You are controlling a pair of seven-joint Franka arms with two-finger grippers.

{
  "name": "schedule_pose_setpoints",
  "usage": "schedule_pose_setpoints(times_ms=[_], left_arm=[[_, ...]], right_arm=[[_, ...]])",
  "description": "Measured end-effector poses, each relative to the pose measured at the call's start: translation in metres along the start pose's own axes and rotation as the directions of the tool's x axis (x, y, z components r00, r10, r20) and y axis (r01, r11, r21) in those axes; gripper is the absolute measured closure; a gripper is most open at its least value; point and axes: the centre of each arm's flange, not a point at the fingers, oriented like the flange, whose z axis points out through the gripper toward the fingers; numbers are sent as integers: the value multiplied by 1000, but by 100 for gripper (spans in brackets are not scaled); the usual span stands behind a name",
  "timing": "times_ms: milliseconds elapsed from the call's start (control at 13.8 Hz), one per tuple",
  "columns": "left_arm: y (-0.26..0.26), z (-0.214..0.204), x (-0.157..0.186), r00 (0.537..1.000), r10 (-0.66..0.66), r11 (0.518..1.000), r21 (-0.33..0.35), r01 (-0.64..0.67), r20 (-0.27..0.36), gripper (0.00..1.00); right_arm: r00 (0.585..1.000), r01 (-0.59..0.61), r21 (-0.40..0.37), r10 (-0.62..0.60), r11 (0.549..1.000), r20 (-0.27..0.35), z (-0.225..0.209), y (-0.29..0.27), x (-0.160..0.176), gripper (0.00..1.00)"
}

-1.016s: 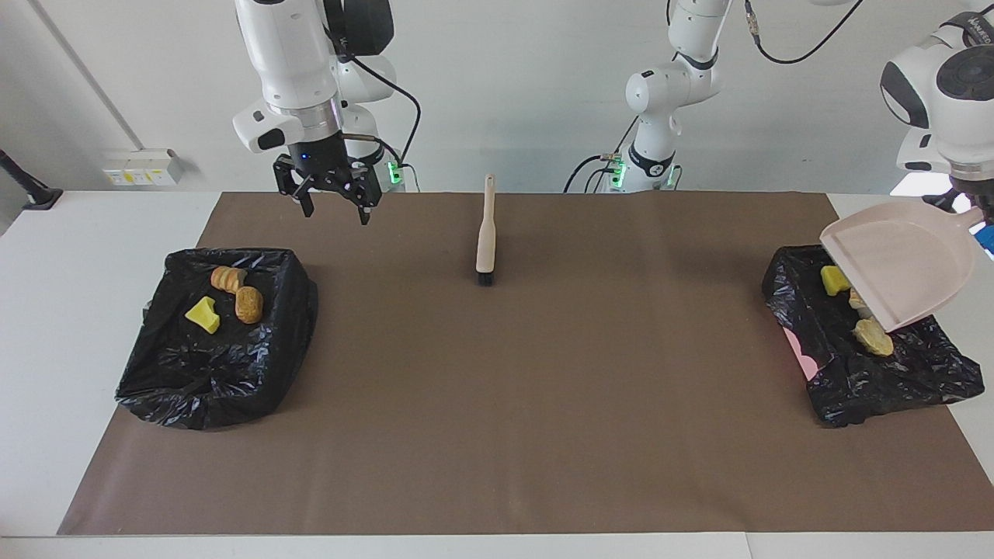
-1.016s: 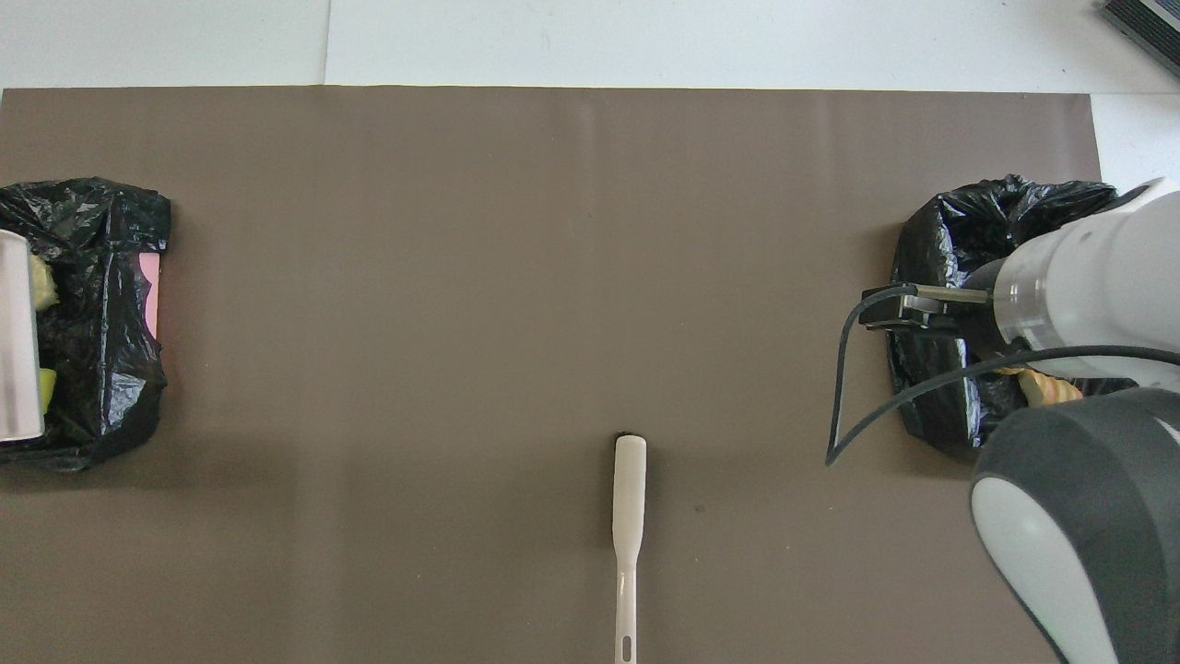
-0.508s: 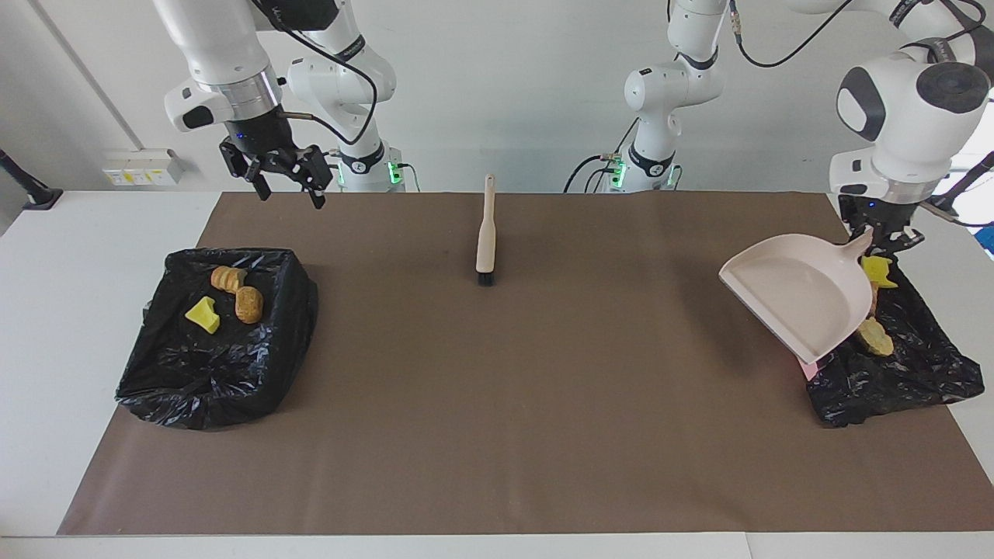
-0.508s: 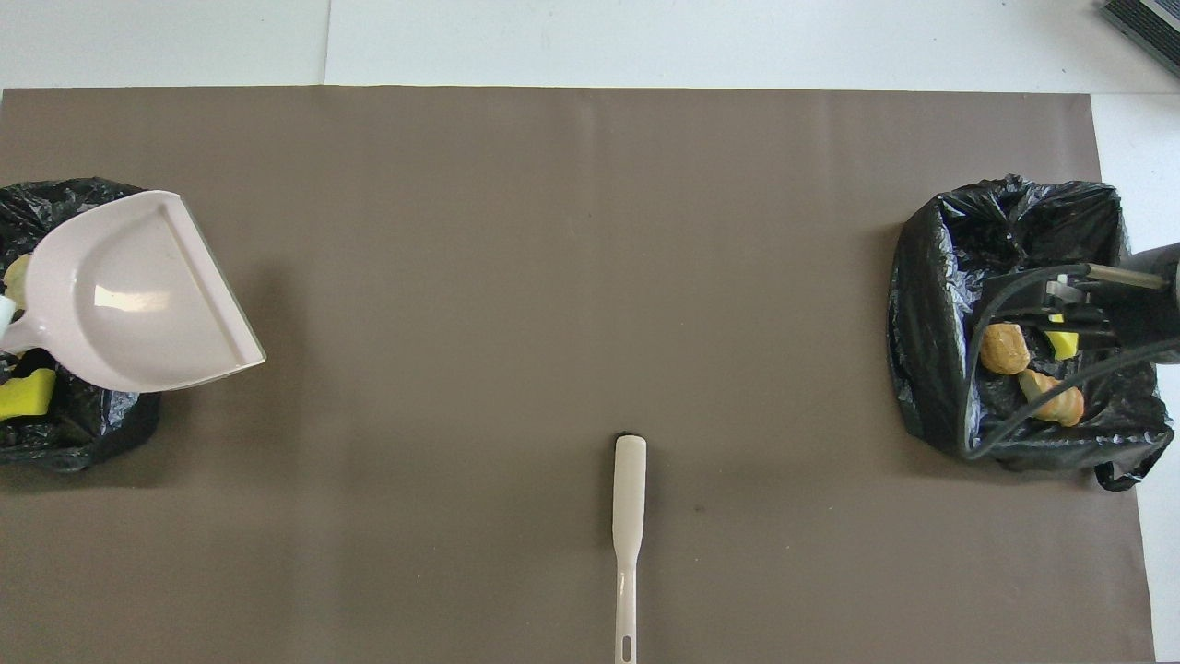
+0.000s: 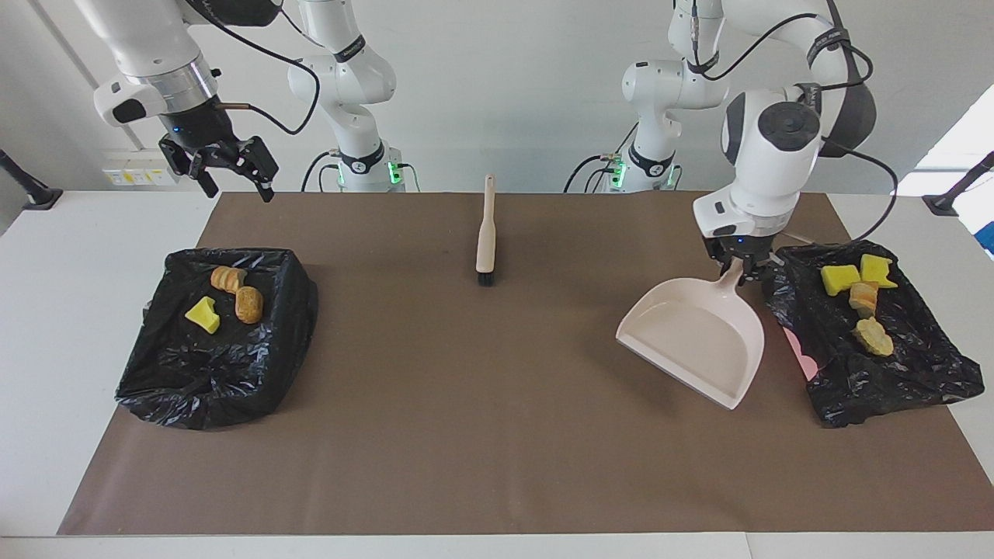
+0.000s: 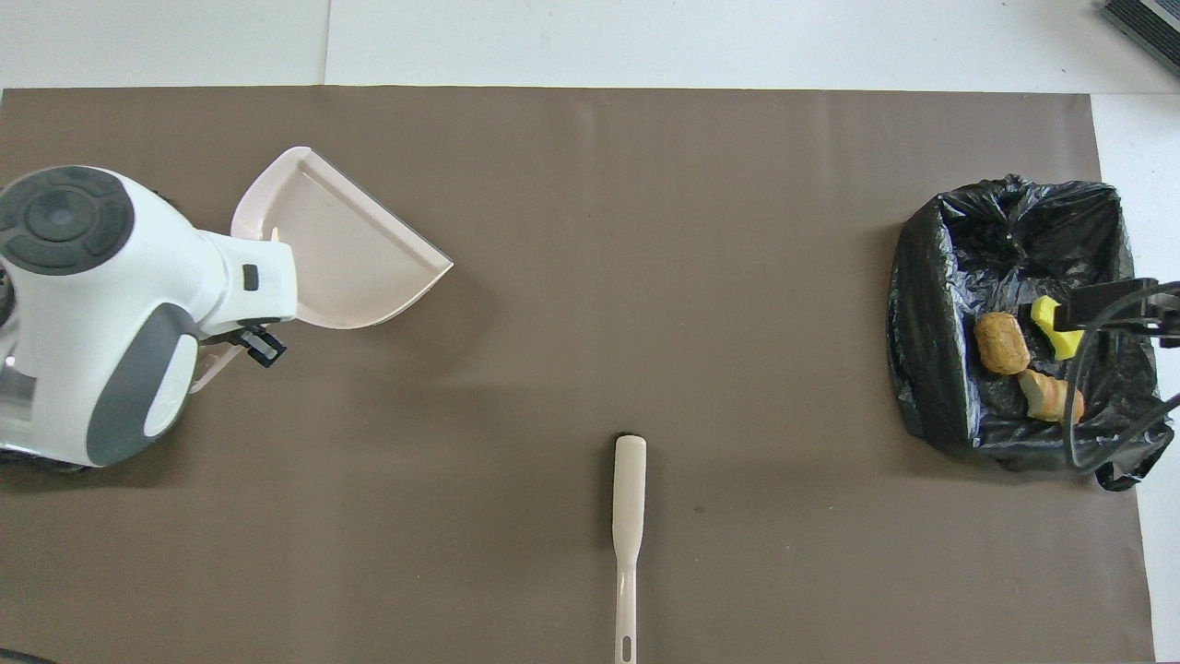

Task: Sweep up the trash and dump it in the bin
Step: 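Carry the empty dustpan back to the table center with the left gripper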

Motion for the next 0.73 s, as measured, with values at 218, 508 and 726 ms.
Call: schedule_pose_setpoints(times_ms=[218, 508, 726], left_arm=[[80, 3, 54, 983, -174, 985, -3, 174, -48, 68], [171, -4, 120, 932, -356, 932, -98, 349, -70, 68], [201, -8, 149, 898, -434, 896, -143, 421, -76, 68]], right_arm=[[1000, 19, -1, -19, 1000, 3, 1, -10, -1, 0], [999, 33, -1, -33, 999, 3, 1, -18, -2, 0], [999, 33, -1, -33, 999, 3, 1, -17, -2, 0]])
